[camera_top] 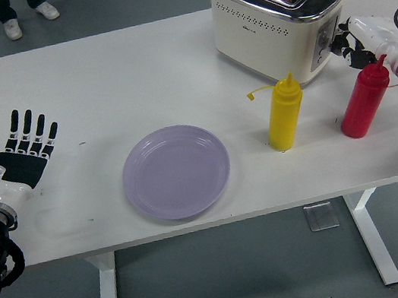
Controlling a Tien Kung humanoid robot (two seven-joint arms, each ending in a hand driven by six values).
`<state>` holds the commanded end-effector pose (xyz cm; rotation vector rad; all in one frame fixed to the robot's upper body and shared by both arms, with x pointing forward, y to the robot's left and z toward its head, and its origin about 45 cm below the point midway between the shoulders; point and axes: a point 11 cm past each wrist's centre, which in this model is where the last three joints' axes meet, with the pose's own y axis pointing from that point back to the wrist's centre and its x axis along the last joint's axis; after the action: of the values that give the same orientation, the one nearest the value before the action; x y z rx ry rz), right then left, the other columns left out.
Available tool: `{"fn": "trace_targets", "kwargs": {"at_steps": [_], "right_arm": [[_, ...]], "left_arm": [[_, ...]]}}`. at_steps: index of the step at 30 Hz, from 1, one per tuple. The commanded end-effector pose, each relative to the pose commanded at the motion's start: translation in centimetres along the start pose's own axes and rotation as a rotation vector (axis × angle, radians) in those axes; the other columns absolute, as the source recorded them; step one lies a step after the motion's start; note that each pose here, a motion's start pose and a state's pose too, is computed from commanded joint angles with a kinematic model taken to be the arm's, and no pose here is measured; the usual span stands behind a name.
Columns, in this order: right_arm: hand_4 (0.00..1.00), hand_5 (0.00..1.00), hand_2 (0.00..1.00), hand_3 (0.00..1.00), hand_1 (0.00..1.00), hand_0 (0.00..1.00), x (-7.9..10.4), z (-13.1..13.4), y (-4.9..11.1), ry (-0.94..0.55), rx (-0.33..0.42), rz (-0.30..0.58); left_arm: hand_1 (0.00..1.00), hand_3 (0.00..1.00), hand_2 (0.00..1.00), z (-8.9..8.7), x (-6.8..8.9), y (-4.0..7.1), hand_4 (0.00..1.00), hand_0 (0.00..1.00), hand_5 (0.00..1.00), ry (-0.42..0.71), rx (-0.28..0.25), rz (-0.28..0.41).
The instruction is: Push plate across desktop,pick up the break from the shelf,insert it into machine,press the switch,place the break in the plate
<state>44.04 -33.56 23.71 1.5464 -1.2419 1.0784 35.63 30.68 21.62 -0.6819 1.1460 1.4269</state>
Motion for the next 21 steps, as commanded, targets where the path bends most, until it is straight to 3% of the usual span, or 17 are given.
{"fn": "trace_targets", "kwargs": {"at_steps": [11, 12, 21], "right_arm": [[0.183, 0.002, 0.552, 0.464, 0.299, 0.405, 1.6, -0.9, 0.0, -0.030, 0.027, 0.055], [0.278, 0.002, 0.556, 0.477, 0.323, 0.417, 2.0, -1.1, 0.0, -0.032, 0.032, 0.064], [0.301, 0.002, 0.556, 0.478, 0.328, 0.412, 7.4, -2.6, 0.5, -0.014, 0.071, 0.161]], "left_arm": [[0.752, 0.726, 0.709, 0.0, -0.1, 0.0, 0.782, 0.783, 0.998, 0.005, 0.004, -0.003], [0.750, 0.722, 0.707, 0.0, -0.1, 0.0, 0.780, 0.783, 0.998, 0.005, 0.004, -0.003], [0.750, 0.723, 0.706, -0.2, 0.0, 0.0, 0.780, 0.782, 0.998, 0.005, 0.007, -0.002]]}}
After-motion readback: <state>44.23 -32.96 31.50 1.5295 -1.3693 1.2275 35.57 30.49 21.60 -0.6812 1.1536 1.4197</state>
